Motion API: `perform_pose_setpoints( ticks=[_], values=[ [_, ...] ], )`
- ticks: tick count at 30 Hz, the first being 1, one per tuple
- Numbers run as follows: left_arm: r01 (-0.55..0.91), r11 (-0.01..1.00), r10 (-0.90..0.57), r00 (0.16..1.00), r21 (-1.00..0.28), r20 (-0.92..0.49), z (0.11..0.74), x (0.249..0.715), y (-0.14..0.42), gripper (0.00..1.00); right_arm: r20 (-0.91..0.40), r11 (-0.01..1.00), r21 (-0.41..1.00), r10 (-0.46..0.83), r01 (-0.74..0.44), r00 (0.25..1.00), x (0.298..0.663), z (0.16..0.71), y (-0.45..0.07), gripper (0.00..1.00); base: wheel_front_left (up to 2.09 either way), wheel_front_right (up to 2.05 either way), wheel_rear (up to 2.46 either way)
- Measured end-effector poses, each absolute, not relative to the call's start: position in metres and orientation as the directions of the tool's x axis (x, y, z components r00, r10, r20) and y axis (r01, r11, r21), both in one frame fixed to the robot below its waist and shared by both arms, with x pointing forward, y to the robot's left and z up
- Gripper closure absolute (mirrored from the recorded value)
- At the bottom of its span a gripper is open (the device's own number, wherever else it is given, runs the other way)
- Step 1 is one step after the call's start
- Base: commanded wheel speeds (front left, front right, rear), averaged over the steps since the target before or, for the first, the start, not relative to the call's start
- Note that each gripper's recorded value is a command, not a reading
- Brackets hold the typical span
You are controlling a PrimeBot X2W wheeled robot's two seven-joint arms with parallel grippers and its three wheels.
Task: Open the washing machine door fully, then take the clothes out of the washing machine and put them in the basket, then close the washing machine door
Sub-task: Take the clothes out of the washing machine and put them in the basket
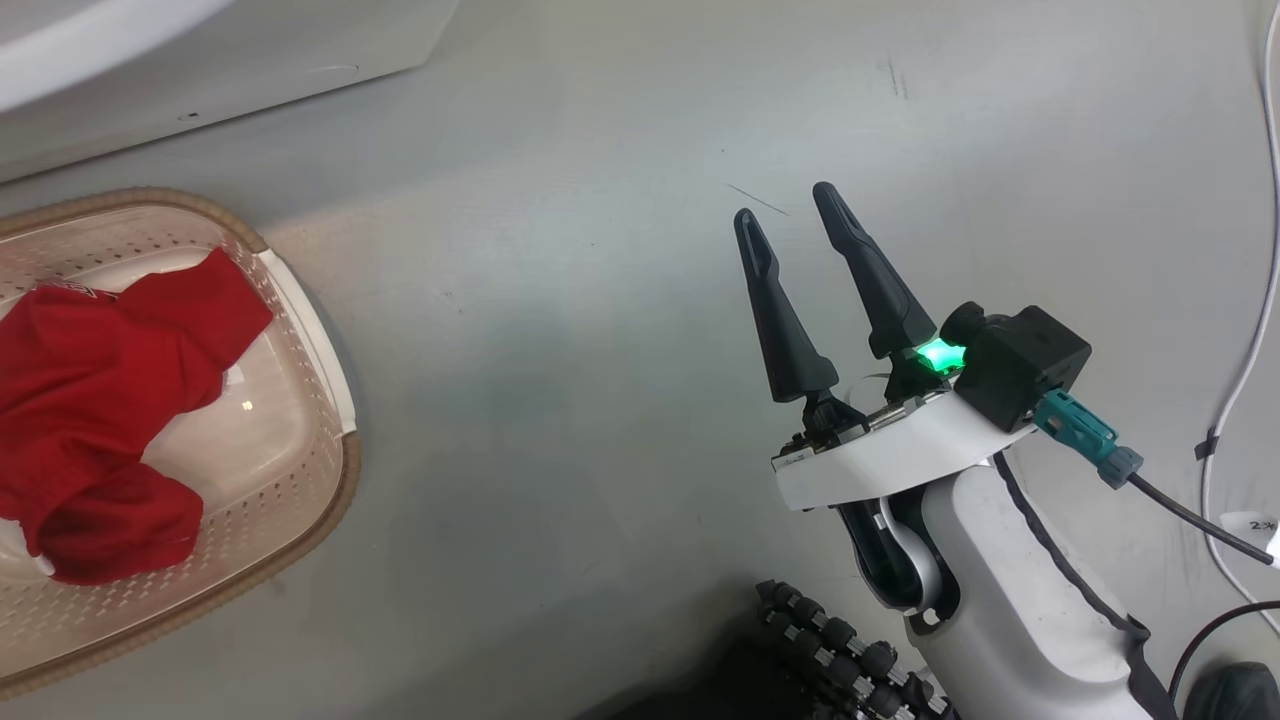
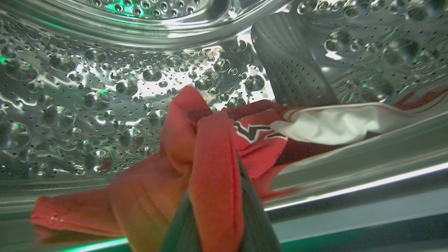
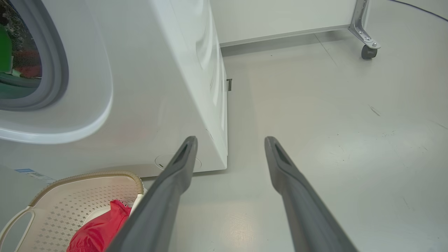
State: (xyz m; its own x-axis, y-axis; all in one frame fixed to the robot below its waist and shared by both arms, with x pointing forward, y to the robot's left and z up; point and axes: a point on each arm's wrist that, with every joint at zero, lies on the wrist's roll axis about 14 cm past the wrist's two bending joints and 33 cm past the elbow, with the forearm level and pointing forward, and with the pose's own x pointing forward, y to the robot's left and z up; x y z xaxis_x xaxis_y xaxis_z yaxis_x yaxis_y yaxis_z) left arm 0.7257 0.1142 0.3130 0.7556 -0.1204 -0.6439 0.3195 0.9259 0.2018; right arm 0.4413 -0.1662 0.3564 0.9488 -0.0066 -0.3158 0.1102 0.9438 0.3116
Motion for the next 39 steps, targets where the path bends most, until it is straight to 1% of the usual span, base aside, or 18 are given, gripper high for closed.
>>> perform_pose_setpoints(
  ticks=[3, 5, 10, 18, 25, 31, 39],
  values=[
    [0.323, 0.931, -0.155, 0.771, 0.169, -0.618, 0.320, 0.726, 0.104, 1.00, -0.315, 0.945, 0.310, -0.004, 0.107, 0.949, 0.441, 0.357, -0.166, 0.00, 0.00, 0.00, 0.00],
    [0.313, 0.941, -0.179, 0.777, 0.125, -0.603, 0.325, 0.726, 0.098, 1.00, -0.309, 0.945, 0.310, -0.001, 0.102, 0.951, 0.442, 0.359, -0.165, 0.00, 0.00, 0.00, 0.00],
    [0.233, 0.971, -0.227, 0.808, -0.058, -0.544, 0.341, 0.728, 0.087, 1.00, -0.296, 0.948, 0.307, 0.011, 0.084, 0.955, 0.444, 0.363, -0.161, 0.00, 0.00, 0.00, 0.00],
    [0.150, 0.967, -0.224, 0.886, -0.205, -0.407, 0.374, 0.730, 0.083, 1.00, -0.271, 0.955, 0.290, 0.018, 0.064, 0.962, 0.447, 0.372, -0.159, 0.00, 0.00, 0.00, 0.00],
    [0.145, 0.960, -0.217, 0.925, -0.238, -0.312, 0.386, 0.714, 0.081, 1.00, -0.251, 0.960, 0.276, 0.040, 0.032, 0.967, 0.450, 0.377, -0.152, 0.00, 0.00, 0.00, 0.00],
    [0.156, 0.945, -0.216, 0.958, -0.289, -0.190, 0.412, 0.700, 0.075, 1.00, -0.229, 0.965, 0.263, 0.051, 0.012, 0.972, 0.452, 0.384, -0.149, 0.00, 0.00, 0.00, 0.00],
    [0.175, 0.941, -0.202, 0.977, -0.288, -0.066, 0.440, 0.678, 0.080, 1.00, -0.216, 0.966, 0.258, 0.079, -0.021, 0.973, 0.452, 0.388, -0.139, 0.00, 0.00, 0.00, 0.00]
  ],
)
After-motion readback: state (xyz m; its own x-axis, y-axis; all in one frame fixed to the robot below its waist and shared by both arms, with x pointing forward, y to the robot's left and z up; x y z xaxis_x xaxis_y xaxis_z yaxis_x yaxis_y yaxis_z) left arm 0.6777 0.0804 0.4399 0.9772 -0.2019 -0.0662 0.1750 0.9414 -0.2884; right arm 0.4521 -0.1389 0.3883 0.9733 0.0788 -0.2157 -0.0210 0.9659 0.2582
